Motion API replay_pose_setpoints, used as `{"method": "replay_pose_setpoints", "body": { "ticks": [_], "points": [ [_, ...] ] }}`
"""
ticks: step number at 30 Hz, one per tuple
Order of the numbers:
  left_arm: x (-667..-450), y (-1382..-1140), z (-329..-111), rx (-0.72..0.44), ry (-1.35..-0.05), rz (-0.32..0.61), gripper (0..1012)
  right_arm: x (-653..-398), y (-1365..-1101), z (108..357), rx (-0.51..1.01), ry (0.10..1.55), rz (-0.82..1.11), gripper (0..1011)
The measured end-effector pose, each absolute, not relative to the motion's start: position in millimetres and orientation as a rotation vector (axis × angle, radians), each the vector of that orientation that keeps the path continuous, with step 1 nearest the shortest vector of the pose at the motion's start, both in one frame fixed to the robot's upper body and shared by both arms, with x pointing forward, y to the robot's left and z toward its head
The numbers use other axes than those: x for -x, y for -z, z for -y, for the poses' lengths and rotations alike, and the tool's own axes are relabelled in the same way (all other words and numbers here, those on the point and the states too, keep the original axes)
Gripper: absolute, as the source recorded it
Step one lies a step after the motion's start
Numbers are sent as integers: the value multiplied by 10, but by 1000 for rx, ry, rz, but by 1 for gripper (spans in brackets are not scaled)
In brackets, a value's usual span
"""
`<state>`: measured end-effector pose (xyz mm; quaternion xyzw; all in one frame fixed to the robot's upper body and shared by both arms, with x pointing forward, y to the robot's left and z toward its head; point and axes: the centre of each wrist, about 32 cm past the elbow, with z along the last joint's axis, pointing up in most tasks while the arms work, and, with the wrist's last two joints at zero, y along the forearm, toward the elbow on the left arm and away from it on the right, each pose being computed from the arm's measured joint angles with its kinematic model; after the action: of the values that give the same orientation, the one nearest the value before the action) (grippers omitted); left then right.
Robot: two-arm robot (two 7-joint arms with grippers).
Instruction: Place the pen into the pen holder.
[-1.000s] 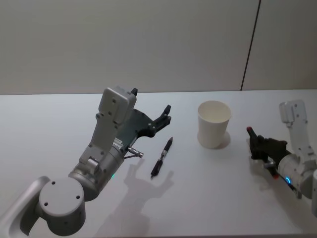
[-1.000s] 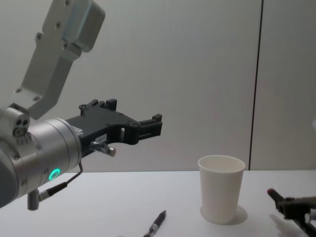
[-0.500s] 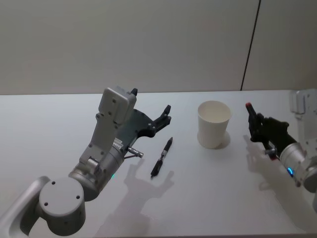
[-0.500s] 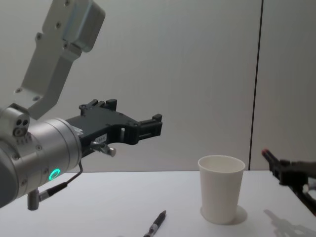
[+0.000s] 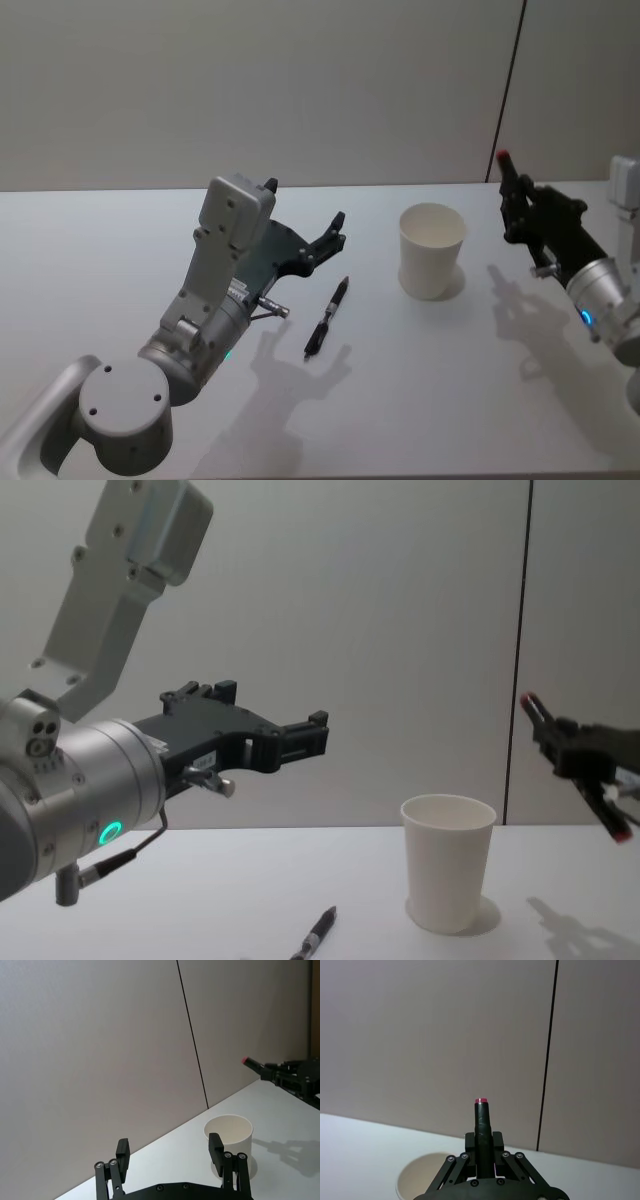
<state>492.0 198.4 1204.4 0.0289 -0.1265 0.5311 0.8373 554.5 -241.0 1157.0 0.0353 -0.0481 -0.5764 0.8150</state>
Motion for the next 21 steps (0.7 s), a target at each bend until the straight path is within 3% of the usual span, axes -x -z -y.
{"method": "replay_pose_setpoints", "body": {
  "ticks": [21],
  "points": [
    [-4920,-12044,-1984,-61,-1124,268,1004,-6030,-11531,2249,-261,1155,278,185]
  ]
}}
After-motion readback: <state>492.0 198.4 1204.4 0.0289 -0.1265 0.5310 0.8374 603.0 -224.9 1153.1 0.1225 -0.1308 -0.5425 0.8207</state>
